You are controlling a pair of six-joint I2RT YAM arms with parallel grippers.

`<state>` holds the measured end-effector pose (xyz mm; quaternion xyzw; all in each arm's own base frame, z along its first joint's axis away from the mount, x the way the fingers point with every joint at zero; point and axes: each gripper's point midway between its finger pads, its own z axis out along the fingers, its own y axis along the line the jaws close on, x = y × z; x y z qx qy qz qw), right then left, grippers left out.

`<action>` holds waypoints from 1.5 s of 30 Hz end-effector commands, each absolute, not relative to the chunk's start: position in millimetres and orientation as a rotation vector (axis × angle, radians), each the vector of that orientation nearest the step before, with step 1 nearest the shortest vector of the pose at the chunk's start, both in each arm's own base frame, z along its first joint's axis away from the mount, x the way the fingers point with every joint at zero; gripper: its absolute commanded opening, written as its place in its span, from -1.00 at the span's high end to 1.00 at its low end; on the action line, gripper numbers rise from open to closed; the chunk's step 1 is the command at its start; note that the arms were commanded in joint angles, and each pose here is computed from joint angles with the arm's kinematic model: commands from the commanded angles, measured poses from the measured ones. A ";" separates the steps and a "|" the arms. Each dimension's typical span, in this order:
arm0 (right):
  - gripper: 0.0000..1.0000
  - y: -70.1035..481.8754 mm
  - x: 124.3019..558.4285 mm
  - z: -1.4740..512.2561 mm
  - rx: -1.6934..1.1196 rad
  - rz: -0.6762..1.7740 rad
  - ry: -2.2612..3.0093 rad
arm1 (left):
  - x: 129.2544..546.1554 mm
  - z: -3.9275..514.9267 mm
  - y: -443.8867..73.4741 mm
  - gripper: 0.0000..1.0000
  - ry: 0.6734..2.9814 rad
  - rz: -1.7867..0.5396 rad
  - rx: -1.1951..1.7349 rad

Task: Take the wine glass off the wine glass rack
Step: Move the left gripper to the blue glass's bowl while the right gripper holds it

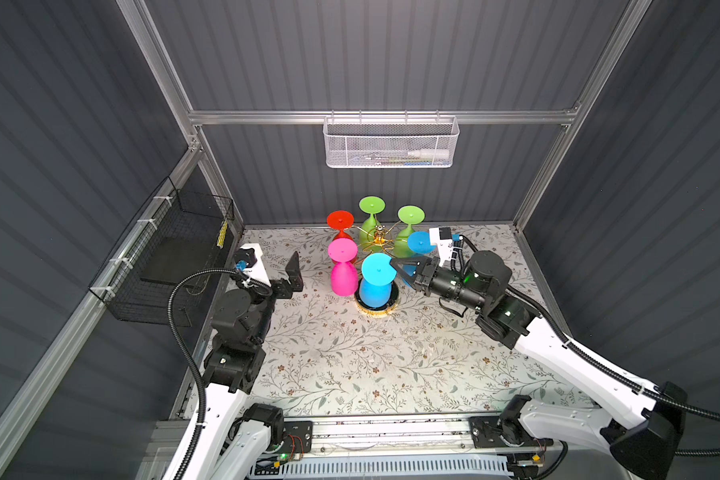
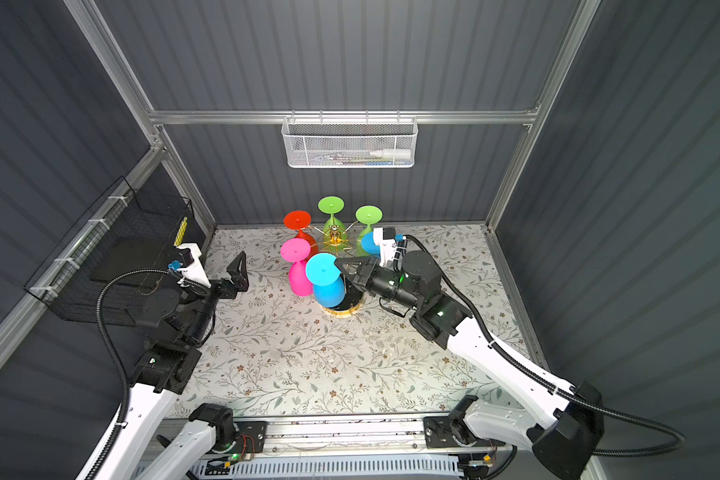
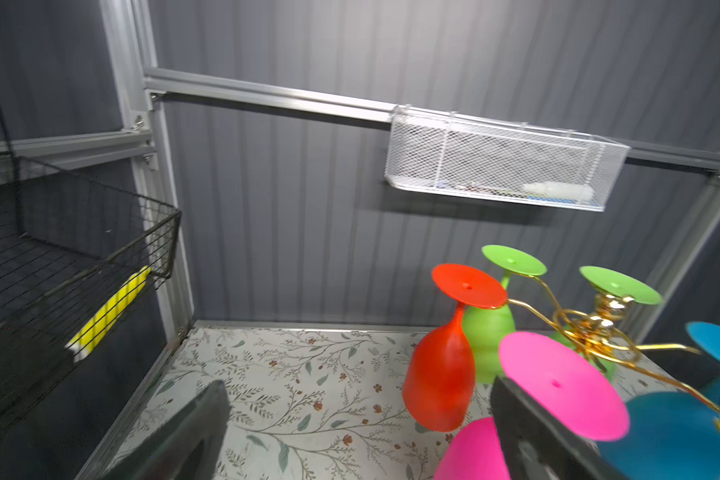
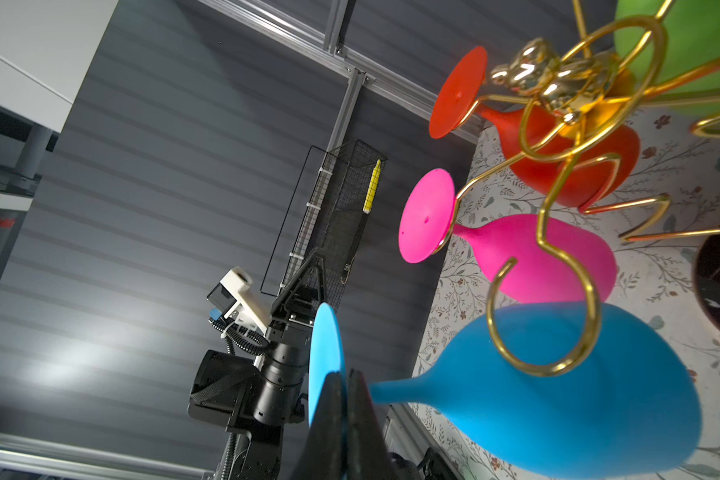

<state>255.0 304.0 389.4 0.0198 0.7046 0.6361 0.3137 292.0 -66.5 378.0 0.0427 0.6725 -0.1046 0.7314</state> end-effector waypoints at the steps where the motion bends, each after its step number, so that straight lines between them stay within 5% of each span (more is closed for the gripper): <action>1: 1.00 301.2 234.9 411.4 -0.047 1.732 1.811 | 276.6 387.2 -101.8 -0.99 1.380 -0.322 0.334; 6: 1.00 296.2 227.2 419.6 -0.073 1.742 1.779 | 235.6 377.3 -157.3 -0.98 1.228 -0.489 0.742; 16: 1.00 301.8 219.7 435.1 -0.153 1.791 1.738 | 194.7 376.0 -194.5 -0.97 1.067 -0.679 1.061; 45: 1.00 323.5 208.7 454.7 -0.280 1.909 1.690 | 232.9 333.7 -251.8 -0.92 1.087 -0.720 1.103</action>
